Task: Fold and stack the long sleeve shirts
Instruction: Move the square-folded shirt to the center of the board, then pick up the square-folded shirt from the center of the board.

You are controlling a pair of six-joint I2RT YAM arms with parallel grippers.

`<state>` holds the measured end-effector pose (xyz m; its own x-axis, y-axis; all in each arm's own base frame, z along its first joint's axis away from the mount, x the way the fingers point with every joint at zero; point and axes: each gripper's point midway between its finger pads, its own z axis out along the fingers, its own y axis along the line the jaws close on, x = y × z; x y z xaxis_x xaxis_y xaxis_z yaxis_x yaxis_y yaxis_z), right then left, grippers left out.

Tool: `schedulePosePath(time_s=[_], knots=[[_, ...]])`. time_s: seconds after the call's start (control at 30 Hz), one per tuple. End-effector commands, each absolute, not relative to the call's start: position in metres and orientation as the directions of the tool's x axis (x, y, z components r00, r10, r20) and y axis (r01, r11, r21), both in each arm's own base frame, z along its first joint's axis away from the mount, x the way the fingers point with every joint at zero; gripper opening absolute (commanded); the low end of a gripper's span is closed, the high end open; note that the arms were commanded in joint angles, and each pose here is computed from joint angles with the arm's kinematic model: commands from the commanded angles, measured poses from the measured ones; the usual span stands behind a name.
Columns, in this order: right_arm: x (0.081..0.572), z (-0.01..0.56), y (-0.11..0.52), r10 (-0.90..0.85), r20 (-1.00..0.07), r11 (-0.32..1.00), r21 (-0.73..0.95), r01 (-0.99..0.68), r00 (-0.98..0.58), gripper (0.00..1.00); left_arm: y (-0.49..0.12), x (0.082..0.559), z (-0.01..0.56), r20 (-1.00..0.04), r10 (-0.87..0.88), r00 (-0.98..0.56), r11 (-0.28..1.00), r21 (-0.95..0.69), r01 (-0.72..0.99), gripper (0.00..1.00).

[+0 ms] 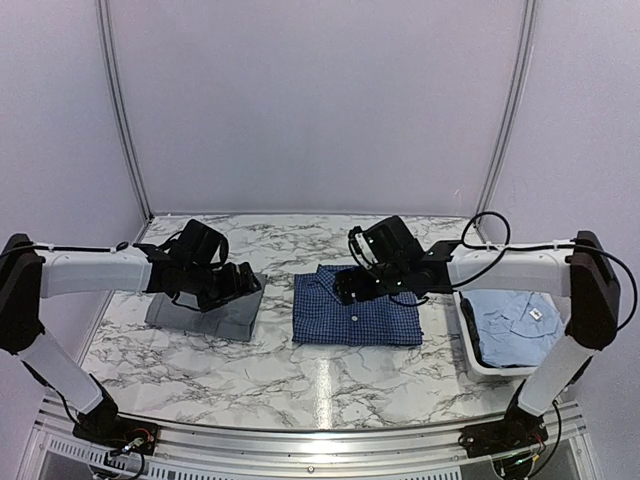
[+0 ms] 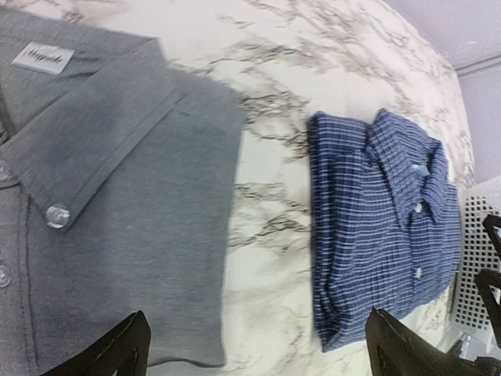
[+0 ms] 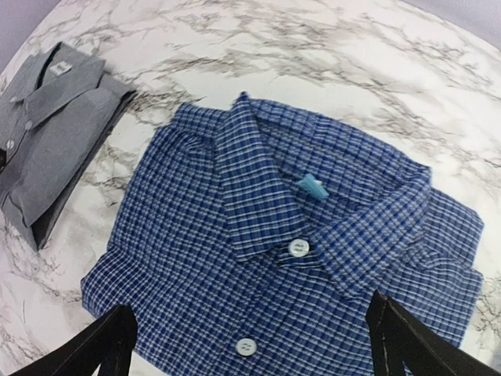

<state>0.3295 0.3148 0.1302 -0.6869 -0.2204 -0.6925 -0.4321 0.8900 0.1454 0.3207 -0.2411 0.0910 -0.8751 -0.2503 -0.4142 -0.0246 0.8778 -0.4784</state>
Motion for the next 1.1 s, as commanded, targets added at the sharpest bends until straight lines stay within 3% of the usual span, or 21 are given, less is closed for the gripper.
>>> schedulePosePath(time_s=[0.0, 0.43, 0.7, 1.07], knots=[[0.335, 0.136, 0.274, -0.123, -0.676, 0.935, 0.166, -0.313, -0.726, 0.98, -0.273, 0.314, 0.111, -0.416, -0.134, -0.899, 0.858, -0.502, 0.105, 0.99], [0.346, 0.102, 0.182, 0.015, -0.618, 0.977, 0.178, -0.121, -0.786, 0.9, -0.352, 0.32, 0.071, -0.369, 0.02, -0.929, 0.854, -0.478, 0.208, 0.89], [0.356, 0.073, 0.165, 0.063, -0.567, 0.971, 0.225, -0.081, -0.822, 0.77, -0.362, 0.325, 0.04, -0.356, 0.041, -0.934, 0.883, -0.425, 0.201, 0.68], [0.361, 0.034, 0.159, 0.039, -0.506, 0.986, 0.162, -0.05, -0.862, 0.63, -0.368, 0.336, 0.019, -0.36, 0.055, -0.931, 0.907, -0.372, 0.197, 0.49]])
